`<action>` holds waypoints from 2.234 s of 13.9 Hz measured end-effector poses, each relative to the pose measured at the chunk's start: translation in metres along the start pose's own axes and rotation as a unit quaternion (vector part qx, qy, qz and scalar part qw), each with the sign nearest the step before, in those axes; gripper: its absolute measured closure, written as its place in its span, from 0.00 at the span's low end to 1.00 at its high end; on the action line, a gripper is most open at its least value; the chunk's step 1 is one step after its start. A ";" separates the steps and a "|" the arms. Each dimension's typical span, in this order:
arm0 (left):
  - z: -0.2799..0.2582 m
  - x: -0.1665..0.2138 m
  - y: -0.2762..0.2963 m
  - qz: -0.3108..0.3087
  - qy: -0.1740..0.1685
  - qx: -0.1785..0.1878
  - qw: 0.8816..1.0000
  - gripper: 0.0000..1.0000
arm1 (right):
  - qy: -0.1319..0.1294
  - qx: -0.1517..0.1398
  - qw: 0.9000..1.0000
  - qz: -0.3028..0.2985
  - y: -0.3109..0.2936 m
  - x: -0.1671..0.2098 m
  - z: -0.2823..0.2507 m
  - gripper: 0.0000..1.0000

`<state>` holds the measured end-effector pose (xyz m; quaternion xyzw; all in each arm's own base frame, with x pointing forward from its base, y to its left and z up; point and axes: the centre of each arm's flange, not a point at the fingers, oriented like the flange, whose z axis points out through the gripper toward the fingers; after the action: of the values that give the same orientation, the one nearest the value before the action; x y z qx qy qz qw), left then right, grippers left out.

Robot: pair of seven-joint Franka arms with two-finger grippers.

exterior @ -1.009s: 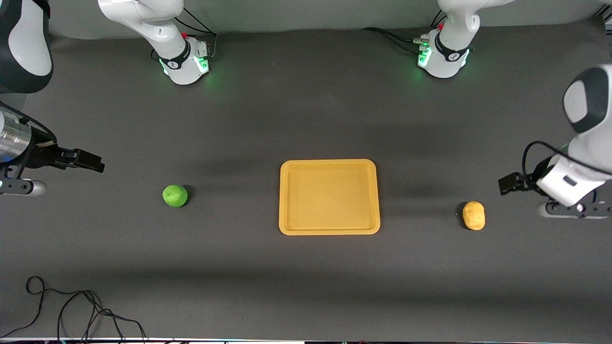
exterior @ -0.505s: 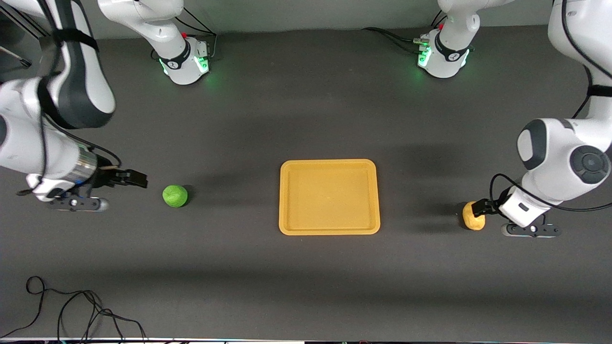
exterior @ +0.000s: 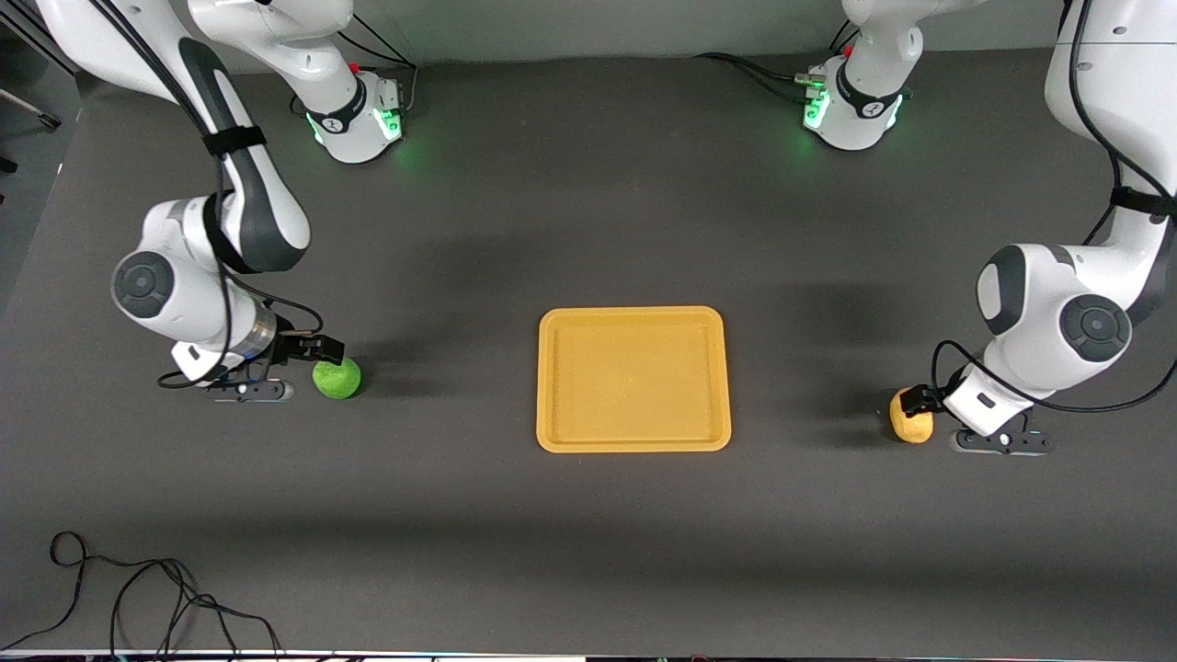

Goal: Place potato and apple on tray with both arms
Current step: 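Lower the left gripper onto the potato while the right gripper lowers onto the apple, then close the left gripper on the potato while the right gripper grasps the apple, then carry the potato onto the tray while the right gripper carries the apple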

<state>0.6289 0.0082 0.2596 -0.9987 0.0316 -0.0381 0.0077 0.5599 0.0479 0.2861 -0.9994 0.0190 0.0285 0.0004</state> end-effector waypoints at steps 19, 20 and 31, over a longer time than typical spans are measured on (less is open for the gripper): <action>-0.069 -0.011 0.091 -0.024 -0.034 0.016 0.999 0.38 | -0.040 -0.018 0.999 0.023 -0.018 0.037 -0.046 0.26; -0.094 -0.014 0.134 -0.033 -0.041 0.024 0.998 0.38 | -0.039 -0.002 0.999 0.028 -0.025 0.043 -0.071 0.26; 0.026 -0.048 0.362 -0.053 -0.043 -0.020 0.997 0.38 | -0.017 0.067 0.992 0.104 -0.147 0.061 -0.131 0.26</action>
<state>0.5601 -0.3492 0.2236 -0.9997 -0.0209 0.0056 -0.0127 0.6335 0.1924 0.4137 -0.9891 0.1245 0.0440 0.0651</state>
